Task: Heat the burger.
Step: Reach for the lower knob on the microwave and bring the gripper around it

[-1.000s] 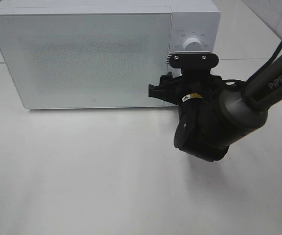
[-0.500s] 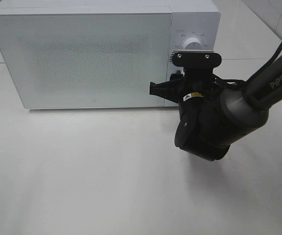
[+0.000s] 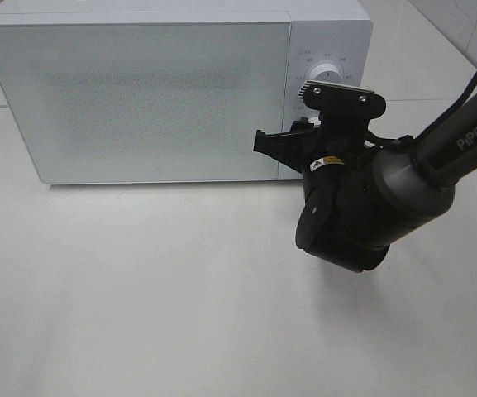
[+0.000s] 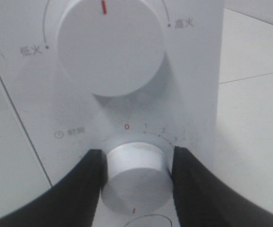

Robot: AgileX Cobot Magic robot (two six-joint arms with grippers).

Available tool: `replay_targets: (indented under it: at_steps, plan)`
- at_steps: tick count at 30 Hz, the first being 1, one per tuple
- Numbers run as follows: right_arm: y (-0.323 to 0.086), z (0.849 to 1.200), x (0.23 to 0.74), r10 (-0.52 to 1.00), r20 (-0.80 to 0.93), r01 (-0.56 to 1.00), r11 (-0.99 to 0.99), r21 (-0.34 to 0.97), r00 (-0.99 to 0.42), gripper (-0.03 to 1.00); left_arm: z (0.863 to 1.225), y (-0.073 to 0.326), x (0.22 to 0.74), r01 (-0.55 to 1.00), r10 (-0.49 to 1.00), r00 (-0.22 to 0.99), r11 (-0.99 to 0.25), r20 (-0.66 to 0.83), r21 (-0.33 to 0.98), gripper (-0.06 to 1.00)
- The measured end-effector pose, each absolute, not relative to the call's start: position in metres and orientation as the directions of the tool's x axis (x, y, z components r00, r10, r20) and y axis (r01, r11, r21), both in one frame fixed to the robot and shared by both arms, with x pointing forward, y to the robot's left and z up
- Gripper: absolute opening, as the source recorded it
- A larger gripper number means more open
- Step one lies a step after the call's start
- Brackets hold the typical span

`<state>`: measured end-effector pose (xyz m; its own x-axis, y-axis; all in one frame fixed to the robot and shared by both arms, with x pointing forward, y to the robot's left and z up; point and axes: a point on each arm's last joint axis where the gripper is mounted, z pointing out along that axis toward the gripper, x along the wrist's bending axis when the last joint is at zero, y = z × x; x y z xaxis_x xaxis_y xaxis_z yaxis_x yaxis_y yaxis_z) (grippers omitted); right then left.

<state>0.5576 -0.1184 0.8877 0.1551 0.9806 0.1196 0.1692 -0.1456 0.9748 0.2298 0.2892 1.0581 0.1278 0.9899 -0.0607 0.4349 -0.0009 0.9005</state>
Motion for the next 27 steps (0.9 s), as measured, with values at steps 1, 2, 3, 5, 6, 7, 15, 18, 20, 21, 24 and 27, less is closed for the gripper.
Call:
replay_targets:
  at_steps: [1, 2, 3, 5, 6, 7, 15, 18, 20, 21, 24, 27]
  plan:
    - [-0.1184, 0.8877, 0.5576, 0.979, 0.133, 0.167, -0.159, 0.973, 0.157, 0.45, 1.0581, 0.2892, 0.2298, 0.435, 0.990, 0.128, -0.001, -0.061, 0.900, 0.99]
    - [-0.1184, 0.8877, 0.5576, 0.979, 0.133, 0.167, -0.159, 0.973, 0.157, 0.45, 1.0581, 0.2892, 0.2298, 0.435, 0.990, 0.128, -0.001, -0.061, 0.900, 0.99]
    - [-0.1184, 0.8877, 0.5576, 0.978, 0.139, 0.166, -0.165, 0.972, 0.158, 0.45, 1.0581, 0.2892, 0.2298, 0.435, 0.990, 0.128, -0.001, -0.061, 0.900, 0.99]
    - [-0.1184, 0.8877, 0.5576, 0.977, 0.142, 0.166, -0.168, 0.972, 0.159, 0.45, 1.0581, 0.2892, 0.2298, 0.435, 0.990, 0.128, -0.001, -0.061, 0.900, 0.99]
    - [-0.1184, 0.8877, 0.5576, 0.975, 0.153, 0.164, -0.179, 0.970, 0.161, 0.45, 1.0581, 0.2892, 0.2298, 0.435, 0.990, 0.128, -0.001, -0.061, 0.900, 0.99]
    - [-0.1184, 0.8877, 0.5576, 0.973, 0.161, 0.162, -0.188, 0.969, 0.162, 0.45, 1.0581, 0.2892, 0.2298, 0.435, 0.990, 0.128, -0.001, -0.061, 0.900, 0.99]
    - [-0.1185, 0.8878, 0.5576, 0.949, 0.260, 0.144, -0.287, 0.947, 0.178, 0.45, 1.0581, 0.2892, 0.2298, 0.435, 0.990, 0.128, -0.001, -0.061, 0.900, 0.99]
    - [-0.1186, 0.8874, 0.5572, 0.924, 0.335, 0.130, -0.361, 0.923, 0.186, 0.45, 1.0581, 0.2892, 0.2298, 0.435, 0.990, 0.128, -0.001, -0.061, 0.900, 0.99]
    - [-0.1185, 0.8876, 0.5572, 0.917, 0.353, 0.125, -0.379, 0.917, 0.186, 0.45, 1.0581, 0.2892, 0.2298, 0.435, 0.990, 0.128, -0.001, -0.061, 0.900, 0.99]
    - [-0.1185, 0.8876, 0.5572, 0.917, 0.353, 0.125, -0.379, 0.917, 0.186, 0.45, 1.0581, 0.2892, 0.2298, 0.435, 0.990, 0.128, -0.001, -0.061, 0.900, 0.99]
    - [-0.1188, 0.8873, 0.5569, 0.886, 0.423, 0.112, -0.448, 0.887, 0.192, 0.45, 1.0581, 0.2892, 0.2298, 0.435, 0.990, 0.128, -0.001, -0.061, 0.900, 0.99]
    - [-0.1194, 0.8871, 0.5569, 0.859, 0.474, 0.100, -0.498, 0.861, 0.195, 0.45, 1.0581, 0.2892, 0.2298, 0.435, 0.990, 0.128, -0.001, -0.061, 0.900, 0.99]
